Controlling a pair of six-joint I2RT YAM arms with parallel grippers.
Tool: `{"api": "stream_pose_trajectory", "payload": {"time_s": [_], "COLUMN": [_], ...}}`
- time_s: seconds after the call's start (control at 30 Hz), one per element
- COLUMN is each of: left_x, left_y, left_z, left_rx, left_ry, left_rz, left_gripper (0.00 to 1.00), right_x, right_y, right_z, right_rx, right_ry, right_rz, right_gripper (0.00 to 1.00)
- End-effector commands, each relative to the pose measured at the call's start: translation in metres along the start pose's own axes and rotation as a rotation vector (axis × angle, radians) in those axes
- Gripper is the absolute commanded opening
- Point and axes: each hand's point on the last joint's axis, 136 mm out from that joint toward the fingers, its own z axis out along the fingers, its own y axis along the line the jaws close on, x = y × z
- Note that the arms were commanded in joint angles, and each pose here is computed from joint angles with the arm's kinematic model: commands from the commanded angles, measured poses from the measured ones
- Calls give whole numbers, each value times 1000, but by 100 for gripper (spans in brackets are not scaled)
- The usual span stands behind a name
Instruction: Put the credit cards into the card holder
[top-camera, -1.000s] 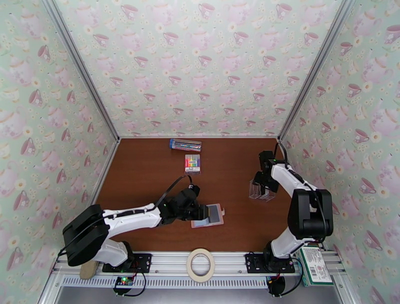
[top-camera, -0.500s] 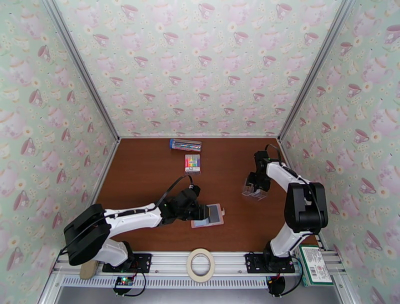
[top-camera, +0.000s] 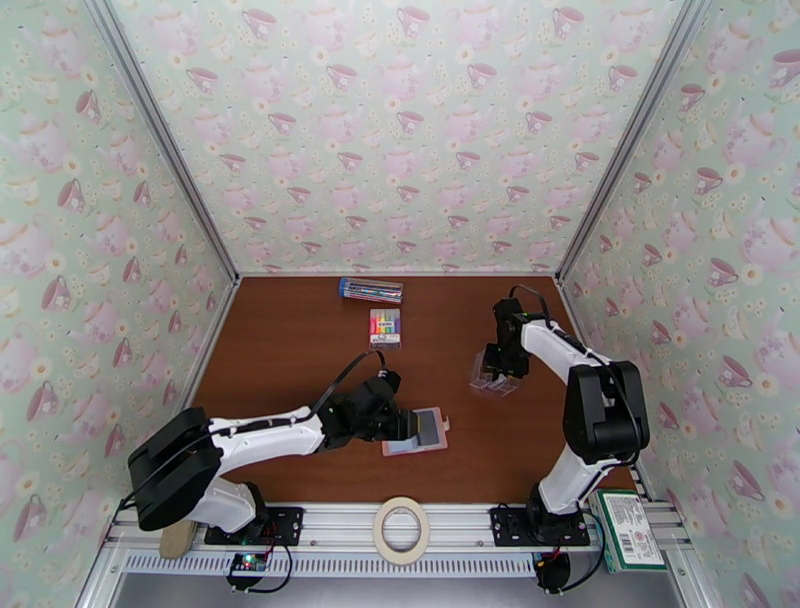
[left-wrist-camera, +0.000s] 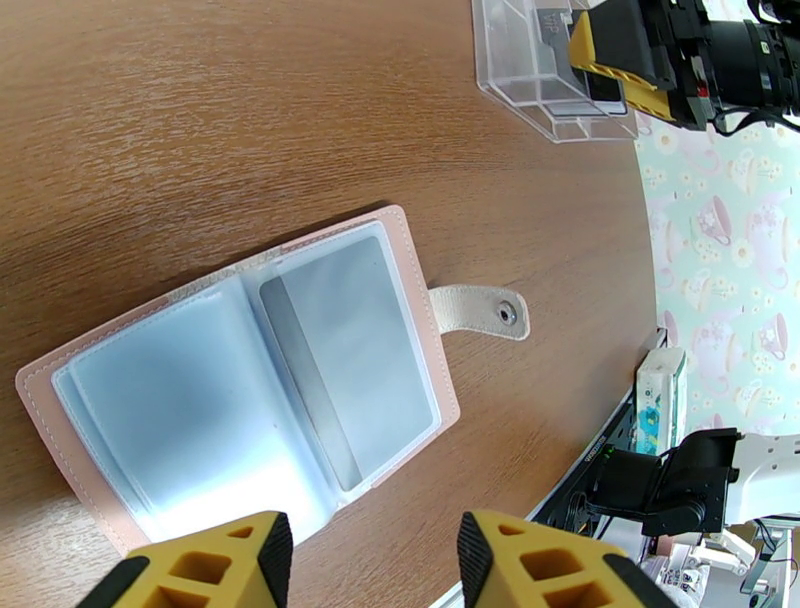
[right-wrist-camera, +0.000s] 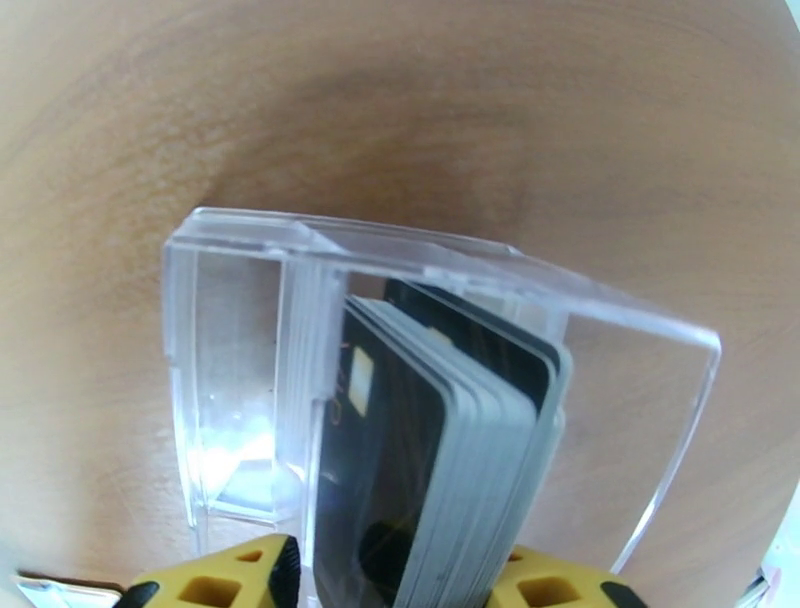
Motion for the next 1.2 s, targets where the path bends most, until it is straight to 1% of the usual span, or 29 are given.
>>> {"api": "stream_pose_trajectory", "payload": {"time_s": [0.0,0.23,0.33,0.4,0.43,0.57,0.73,0.87,1.03,1.17], "left_x": [-2,-1,-1,-1,-1,-2,-2,-2,-3,-2], "left_y": [-4,-3,-3,-2,-3,-4,-3,-3,-4,-3], "left_z": [4,1,1,1,1,1,1,0,0,0], "left_rx": [15,11,11,10,13,15,14,13,16,11], "left_ry": [12,8,5,6,6,6,4,-1,1,1], "left_rz": [13,12,12,10,11,11,12,10,8,11], "left_gripper": [51,51,51,51,51,51,51,51,51,51], "right_x": [5,6,8,9,9,6,-4,-13,-11,-12], "right_y": [-8,-2,0,-4,-6,-11,-1,-13,-10,-14], "right_z": [-8,-9,-9,-9,-10,-15,-40,-54,-40,-31], "right_rx": [60,28,20,43,59,87,18,81,79,113], "right_ry": [15,10,13,9,9,-10,-83,-125,-78,-64], "right_rz": [-41,-92,-113,-123,-127,-109,-65,-49,-46,-48], "right_gripper": [43,40,41,42,43,54,62,67,65,65]}}
